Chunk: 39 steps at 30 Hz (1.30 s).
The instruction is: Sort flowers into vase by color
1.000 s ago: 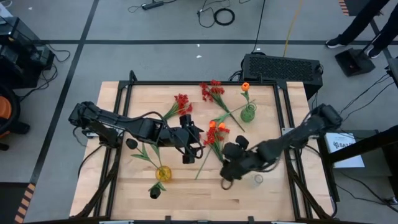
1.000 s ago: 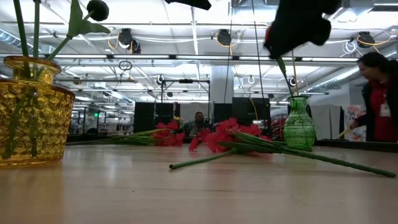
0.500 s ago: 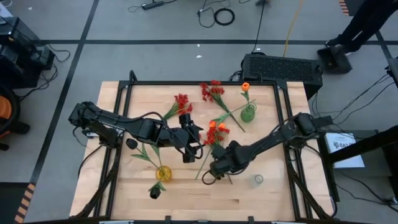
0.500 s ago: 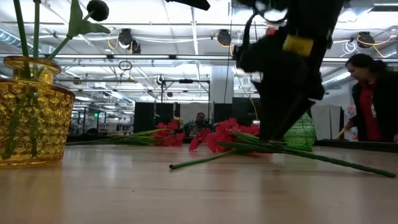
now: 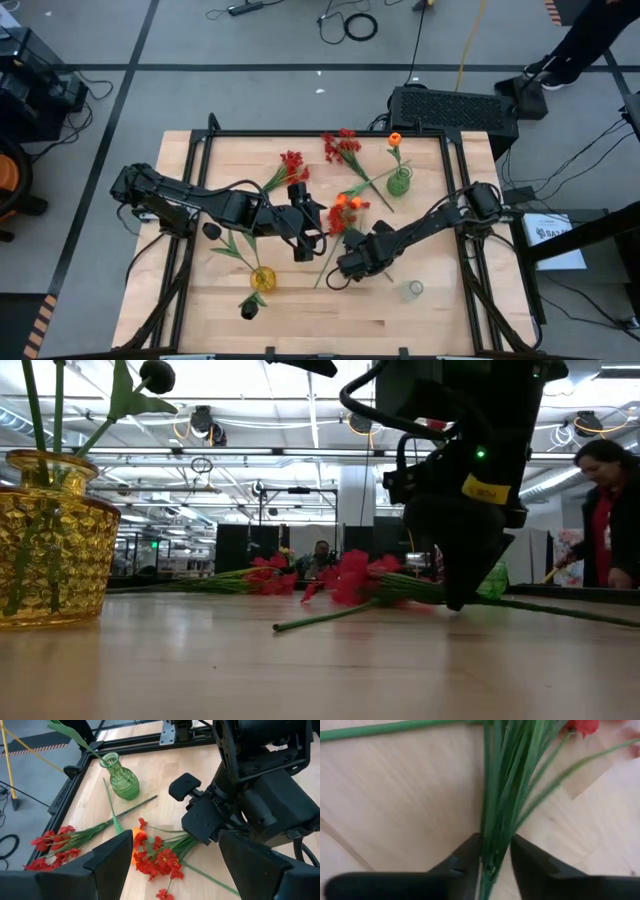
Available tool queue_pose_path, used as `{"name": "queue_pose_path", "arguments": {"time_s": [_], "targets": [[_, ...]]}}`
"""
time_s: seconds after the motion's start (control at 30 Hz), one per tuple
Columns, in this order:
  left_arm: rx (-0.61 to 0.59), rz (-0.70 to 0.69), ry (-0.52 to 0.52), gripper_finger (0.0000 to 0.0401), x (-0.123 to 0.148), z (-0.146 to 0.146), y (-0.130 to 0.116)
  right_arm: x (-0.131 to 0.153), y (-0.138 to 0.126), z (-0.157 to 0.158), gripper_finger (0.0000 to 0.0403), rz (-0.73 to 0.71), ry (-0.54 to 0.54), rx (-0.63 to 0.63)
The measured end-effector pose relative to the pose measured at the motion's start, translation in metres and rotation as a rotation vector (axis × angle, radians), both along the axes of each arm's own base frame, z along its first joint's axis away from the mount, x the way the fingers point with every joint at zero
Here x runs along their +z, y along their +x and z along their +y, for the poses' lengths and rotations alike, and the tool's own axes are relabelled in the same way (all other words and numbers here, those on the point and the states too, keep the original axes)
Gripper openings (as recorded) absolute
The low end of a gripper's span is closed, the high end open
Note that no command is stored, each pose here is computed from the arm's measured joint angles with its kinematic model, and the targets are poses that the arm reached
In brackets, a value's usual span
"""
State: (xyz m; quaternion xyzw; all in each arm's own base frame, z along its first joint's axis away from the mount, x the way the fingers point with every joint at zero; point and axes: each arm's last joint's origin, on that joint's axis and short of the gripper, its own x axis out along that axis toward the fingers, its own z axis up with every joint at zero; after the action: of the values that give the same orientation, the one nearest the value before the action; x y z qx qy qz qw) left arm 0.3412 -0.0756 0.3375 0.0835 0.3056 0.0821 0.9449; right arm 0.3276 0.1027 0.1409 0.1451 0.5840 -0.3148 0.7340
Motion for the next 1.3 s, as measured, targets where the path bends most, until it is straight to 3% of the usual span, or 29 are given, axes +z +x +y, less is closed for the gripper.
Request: {"name": "queue_pose_path", "arguments": {"time_s": [0.17, 0.5, 0.8, 1.07, 1.3], "targets": [[0.000, 0.001, -0.001, 0.0302, 0.000, 0.000, 0.000, 0.007, -0.007, -0.006, 0.0014, 0.051, -0.032, 0.014], [0.057, 0.002, -0.068, 0.0302, -0.016, -0.002, 0.007, 0.044, -0.023, -0.018, 0.0012, 0.035, -0.110, 0.006], [0.085, -0.040, -0.100, 0.0302, -0.015, -0.001, 0.010, 0.089, -0.045, -0.018, 0.0009, -0.049, -0.092, 0.069], [0.084, -0.047, -0.100, 0.0302, -0.014, -0.002, 0.010, 0.084, -0.047, -0.019, 0.0009, 0.079, -0.127, 0.282], [0.071, -0.038, -0.091, 0.0302, -0.015, -0.005, 0.009, 0.059, -0.057, -0.022, 0.0009, 0.139, -0.091, 0.220]]}}
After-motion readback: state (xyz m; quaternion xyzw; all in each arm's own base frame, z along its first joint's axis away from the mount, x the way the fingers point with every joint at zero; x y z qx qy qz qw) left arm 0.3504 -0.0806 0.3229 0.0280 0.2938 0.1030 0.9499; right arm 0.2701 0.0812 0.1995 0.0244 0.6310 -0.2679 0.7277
